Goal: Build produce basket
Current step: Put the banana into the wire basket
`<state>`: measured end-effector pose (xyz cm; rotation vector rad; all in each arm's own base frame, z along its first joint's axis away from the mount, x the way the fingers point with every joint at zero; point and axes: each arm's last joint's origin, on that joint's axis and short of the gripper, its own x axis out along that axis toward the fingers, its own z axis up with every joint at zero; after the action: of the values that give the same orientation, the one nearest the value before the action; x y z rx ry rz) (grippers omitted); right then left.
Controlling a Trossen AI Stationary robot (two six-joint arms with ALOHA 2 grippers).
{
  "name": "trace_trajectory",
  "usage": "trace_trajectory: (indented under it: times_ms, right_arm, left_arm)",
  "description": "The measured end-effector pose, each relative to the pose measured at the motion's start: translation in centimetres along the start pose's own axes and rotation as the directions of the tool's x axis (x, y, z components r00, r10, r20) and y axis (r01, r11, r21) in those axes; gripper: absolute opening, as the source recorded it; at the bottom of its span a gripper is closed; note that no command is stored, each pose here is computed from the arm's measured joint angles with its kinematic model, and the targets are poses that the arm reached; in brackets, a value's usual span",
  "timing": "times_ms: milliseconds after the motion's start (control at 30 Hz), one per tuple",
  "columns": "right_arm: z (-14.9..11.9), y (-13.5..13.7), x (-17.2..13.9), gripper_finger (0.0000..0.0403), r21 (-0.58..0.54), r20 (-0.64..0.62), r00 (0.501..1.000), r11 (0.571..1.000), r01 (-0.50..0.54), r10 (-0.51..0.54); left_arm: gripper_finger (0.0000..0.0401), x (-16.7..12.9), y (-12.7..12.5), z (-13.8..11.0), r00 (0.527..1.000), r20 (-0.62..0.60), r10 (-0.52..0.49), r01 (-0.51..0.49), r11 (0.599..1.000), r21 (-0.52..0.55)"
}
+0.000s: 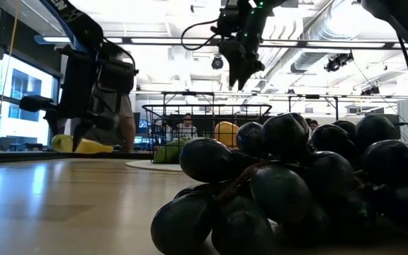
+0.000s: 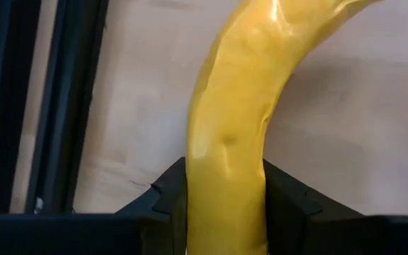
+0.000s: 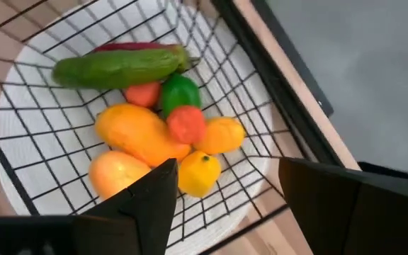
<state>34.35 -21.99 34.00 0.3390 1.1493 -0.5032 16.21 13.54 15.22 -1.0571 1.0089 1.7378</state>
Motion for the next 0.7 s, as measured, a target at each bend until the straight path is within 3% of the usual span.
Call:
trace_trajectory:
  times_ms: [200, 367, 500, 700]
  right_arm:
    - [-0.4, -0.1, -1.7, 0.0227, 0.071, 0.025, 0.999, 0.997, 0.032, -0.034]
    - [-0.8, 0.1, -3.2, 0.0227, 0.093, 0.051, 0.998, 0.995, 0.027, -0.032]
    - [-1.0, 0.5, -4.0, 0.0227, 0.11, 0.072, 0.997, 0.993, 0.03, -0.038]
    - [-1.2, 0.9, -4.6, 0.0227, 0.154, 0.079, 0.996, 0.988, 0.03, -0.043]
  left_arm:
    - [0.0113, -1.5, 1.3, 1.2, 0.996, 0.054, -0.078, 0.077, 0.997, 0.01]
    - [0.0113, -3.4, 2.1, 2.1, 0.969, 0.126, -0.215, 0.215, 0.977, 0.014]
    - [0.0113, -5.2, 2.5, 2.7, 0.909, 0.21, -0.36, 0.358, 0.932, 0.049]
    - [0.0113, -7.6, 2.5, 3.6, 0.768, 0.292, -0.57, 0.546, 0.821, 0.167]
